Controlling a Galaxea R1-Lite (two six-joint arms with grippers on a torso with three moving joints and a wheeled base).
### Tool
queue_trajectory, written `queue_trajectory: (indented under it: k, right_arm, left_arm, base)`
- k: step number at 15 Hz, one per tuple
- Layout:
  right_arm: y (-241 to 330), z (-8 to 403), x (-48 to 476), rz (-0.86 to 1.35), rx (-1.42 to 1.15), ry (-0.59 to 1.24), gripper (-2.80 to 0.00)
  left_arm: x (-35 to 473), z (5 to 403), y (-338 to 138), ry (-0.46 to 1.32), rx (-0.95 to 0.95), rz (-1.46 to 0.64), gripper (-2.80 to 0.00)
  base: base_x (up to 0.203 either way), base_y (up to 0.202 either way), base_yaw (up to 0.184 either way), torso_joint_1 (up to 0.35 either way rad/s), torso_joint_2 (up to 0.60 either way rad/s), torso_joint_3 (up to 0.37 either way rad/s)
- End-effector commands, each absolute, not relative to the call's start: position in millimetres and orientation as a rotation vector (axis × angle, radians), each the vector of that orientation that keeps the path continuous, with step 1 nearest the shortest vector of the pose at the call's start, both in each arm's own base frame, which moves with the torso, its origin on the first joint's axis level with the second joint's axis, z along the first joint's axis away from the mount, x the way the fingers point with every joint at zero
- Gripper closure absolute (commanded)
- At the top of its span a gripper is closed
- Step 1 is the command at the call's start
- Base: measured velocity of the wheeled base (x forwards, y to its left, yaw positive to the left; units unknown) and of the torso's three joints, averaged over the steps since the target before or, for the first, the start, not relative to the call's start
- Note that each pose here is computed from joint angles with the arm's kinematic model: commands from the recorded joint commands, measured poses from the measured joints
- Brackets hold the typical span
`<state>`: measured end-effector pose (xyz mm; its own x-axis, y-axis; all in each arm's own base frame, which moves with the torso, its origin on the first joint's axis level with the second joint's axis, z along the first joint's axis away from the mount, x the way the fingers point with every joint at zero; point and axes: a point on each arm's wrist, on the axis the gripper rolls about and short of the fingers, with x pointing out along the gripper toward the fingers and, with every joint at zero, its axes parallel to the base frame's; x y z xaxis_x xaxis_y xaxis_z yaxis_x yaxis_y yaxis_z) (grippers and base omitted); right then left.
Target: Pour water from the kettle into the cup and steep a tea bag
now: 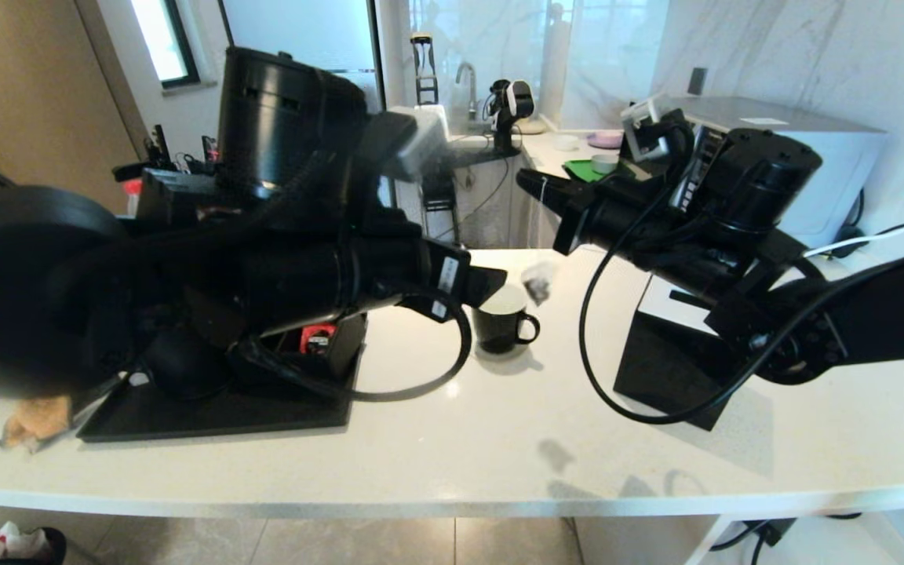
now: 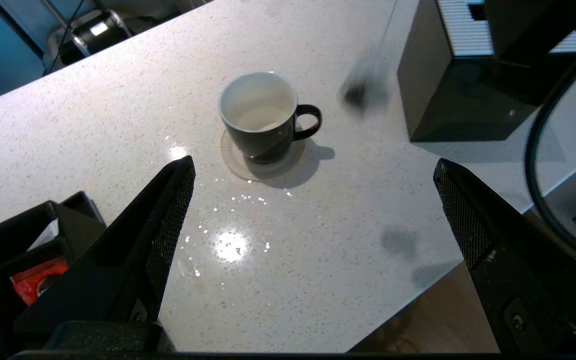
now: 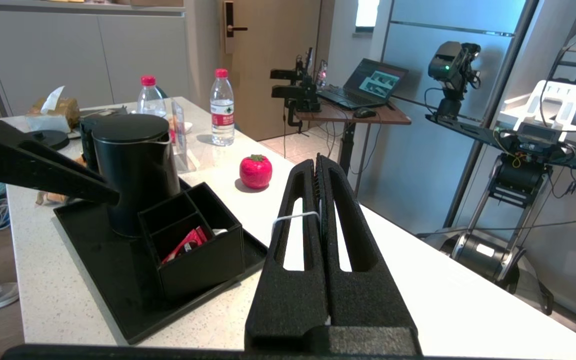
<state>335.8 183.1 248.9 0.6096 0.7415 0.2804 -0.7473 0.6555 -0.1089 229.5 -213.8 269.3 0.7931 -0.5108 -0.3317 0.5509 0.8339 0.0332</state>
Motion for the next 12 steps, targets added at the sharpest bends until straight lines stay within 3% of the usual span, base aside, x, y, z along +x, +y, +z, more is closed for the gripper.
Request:
queue_trajectory:
  k: [1,12]
  right_arm:
    - [182.5,249.9,335.7,0.860,0.019,-0.323,0.00]
    - [176.7,251.0,337.2,0.845,0.017,-0.323,0.00]
  left_arm:
    - [234.0,267.1,-209.7,0.327,0.129,-0.551,-2.80]
    - [215.4,254.9,-187.1,0.367,0.151,-0.510,-2.80]
  base:
    - [0.000,0.000,0.000,0.000,0.00,0.000]
    - [0.000,0.000,0.000,0.000,0.00,0.000]
